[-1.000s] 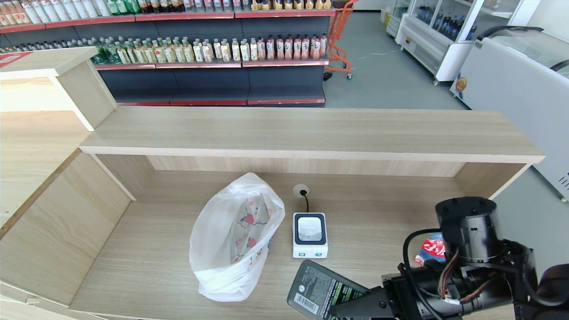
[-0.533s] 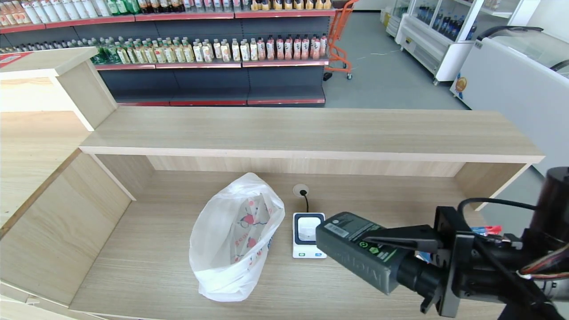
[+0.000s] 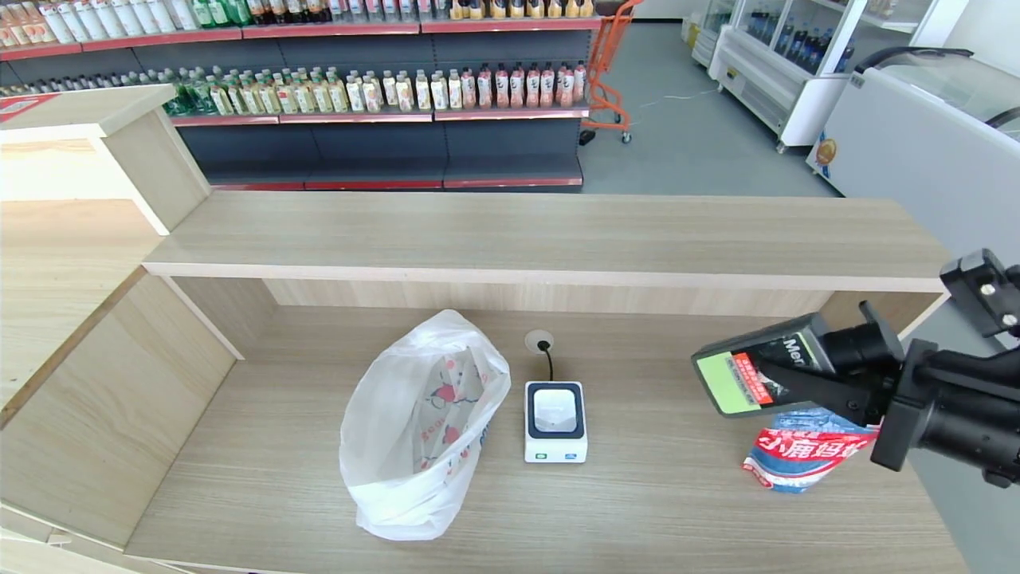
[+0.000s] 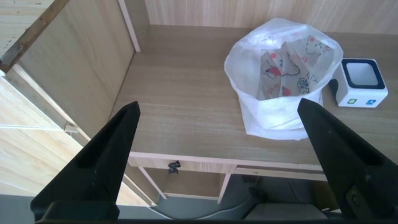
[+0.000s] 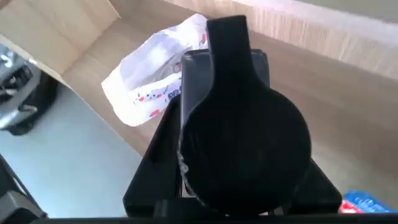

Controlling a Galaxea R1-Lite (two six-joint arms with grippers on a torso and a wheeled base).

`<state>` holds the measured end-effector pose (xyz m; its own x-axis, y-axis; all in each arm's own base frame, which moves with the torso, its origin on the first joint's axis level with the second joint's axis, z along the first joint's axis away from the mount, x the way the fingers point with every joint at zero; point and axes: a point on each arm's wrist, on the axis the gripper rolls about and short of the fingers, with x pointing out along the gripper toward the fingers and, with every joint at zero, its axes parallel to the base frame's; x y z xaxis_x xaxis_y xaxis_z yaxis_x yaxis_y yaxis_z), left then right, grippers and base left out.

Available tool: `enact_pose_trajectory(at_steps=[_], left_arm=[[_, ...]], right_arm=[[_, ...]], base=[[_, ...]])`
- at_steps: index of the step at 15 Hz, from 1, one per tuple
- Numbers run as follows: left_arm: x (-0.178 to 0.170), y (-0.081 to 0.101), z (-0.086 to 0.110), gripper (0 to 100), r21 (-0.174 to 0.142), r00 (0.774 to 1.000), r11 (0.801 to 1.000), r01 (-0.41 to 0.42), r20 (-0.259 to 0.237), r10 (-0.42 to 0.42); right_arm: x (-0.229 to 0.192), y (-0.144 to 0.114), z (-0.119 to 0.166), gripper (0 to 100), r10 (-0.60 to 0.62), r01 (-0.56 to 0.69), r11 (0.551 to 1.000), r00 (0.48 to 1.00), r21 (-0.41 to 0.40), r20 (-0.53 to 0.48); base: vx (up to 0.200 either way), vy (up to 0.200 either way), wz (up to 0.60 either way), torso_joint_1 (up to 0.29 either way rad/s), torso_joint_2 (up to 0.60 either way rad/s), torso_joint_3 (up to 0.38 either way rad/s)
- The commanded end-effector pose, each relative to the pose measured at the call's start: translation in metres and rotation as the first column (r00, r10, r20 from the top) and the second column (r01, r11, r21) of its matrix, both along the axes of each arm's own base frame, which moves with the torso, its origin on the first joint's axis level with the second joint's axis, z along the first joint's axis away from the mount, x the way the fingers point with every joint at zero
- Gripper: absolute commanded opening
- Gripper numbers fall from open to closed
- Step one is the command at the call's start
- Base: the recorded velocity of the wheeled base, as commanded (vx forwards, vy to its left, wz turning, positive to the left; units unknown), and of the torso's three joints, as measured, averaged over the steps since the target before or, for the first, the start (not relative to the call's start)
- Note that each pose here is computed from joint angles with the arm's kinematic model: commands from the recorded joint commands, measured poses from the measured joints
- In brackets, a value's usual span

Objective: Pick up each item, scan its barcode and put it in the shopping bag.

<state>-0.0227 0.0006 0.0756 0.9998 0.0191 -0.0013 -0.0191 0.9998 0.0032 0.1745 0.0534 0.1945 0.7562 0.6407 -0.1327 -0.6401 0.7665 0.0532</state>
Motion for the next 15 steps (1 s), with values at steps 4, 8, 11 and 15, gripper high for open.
enact_pose_trajectory(at_steps=[4,8,11,15], left_arm=[[0.000,0.000,0.000,100,0.000,1.000,1.000,-0.001,0.000,0.001],[0.000,0.000,0.000,100,0.000,1.000,1.000,-0.001,0.000,0.001],[0.000,0.000,0.000,100,0.000,1.000,1.000,-0.001,0.000,0.001],[0.000,0.000,0.000,100,0.000,1.000,1.000,-0.001,0.001,0.001]], right_arm=[[0.048,0.034,-0.058,0,-0.115,0.218,0.964,0.856,0.152,-0.504],[0.075,0.067,-0.097,0,-0.083,0.210,0.967,0.793,0.144,-0.603],[0.098,0.088,-0.119,0,-0.149,0.253,0.963,0.789,0.094,-0.596],[0.121,0.104,-0.130,0,-0.146,0.242,0.966,0.800,0.091,-0.582]], base=[[0.000,0.000,0.00,0.000,0.00,0.000],[0.000,0.000,0.00,0.000,0.00,0.000],[0.000,0.000,0.00,0.000,0.00,0.000],[0.000,0.000,0.00,0.000,0.00,0.000]])
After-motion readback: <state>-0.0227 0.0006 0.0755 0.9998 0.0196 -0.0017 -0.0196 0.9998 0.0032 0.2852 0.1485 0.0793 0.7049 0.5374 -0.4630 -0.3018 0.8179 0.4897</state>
